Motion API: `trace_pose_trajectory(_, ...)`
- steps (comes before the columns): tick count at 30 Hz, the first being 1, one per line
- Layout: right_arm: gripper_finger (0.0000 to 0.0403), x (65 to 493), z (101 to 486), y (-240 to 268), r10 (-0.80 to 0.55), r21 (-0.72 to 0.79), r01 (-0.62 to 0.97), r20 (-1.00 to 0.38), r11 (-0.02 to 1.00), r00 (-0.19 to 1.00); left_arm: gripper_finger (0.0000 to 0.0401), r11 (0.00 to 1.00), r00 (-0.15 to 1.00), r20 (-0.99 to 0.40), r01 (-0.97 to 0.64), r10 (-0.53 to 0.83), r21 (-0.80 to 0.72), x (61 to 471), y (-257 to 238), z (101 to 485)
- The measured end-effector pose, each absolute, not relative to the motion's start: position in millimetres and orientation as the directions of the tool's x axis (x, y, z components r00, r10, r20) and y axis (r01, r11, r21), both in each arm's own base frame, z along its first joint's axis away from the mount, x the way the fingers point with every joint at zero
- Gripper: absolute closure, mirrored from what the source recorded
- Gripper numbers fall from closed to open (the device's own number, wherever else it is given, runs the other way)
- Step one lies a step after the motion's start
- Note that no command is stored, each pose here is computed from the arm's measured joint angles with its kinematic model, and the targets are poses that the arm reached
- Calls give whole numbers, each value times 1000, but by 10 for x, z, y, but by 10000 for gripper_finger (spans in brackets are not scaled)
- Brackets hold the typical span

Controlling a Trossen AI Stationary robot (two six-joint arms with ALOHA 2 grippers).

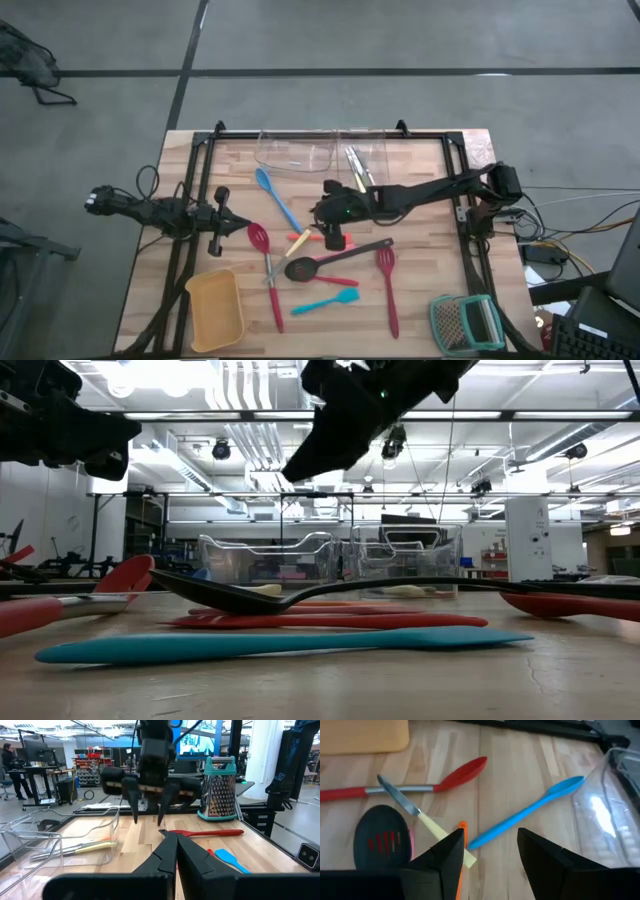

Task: Pick & Place Kitchen Items
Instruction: Put the yellow knife into the right transparent bin

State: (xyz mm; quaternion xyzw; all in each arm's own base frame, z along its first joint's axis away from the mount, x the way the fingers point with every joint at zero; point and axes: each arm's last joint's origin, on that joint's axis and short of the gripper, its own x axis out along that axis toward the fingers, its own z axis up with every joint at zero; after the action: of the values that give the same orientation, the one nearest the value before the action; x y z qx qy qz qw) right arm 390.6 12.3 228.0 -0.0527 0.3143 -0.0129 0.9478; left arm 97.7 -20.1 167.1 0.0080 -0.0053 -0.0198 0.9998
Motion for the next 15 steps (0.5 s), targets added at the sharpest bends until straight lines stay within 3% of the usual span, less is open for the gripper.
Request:
trace_pose_trajectory(7, 239, 4046, 1955, 190, -3, -92, -75, -654, 993, 757, 389, 999, 999, 11, 39, -39, 16, 977, -201, 1672)
trace_pose_trajectory(15, 215, 4368, 1888, 288, 70, -99, -186, -681, 978, 729, 389, 999, 999, 10, 39, -39, 16, 977, -201, 1671)
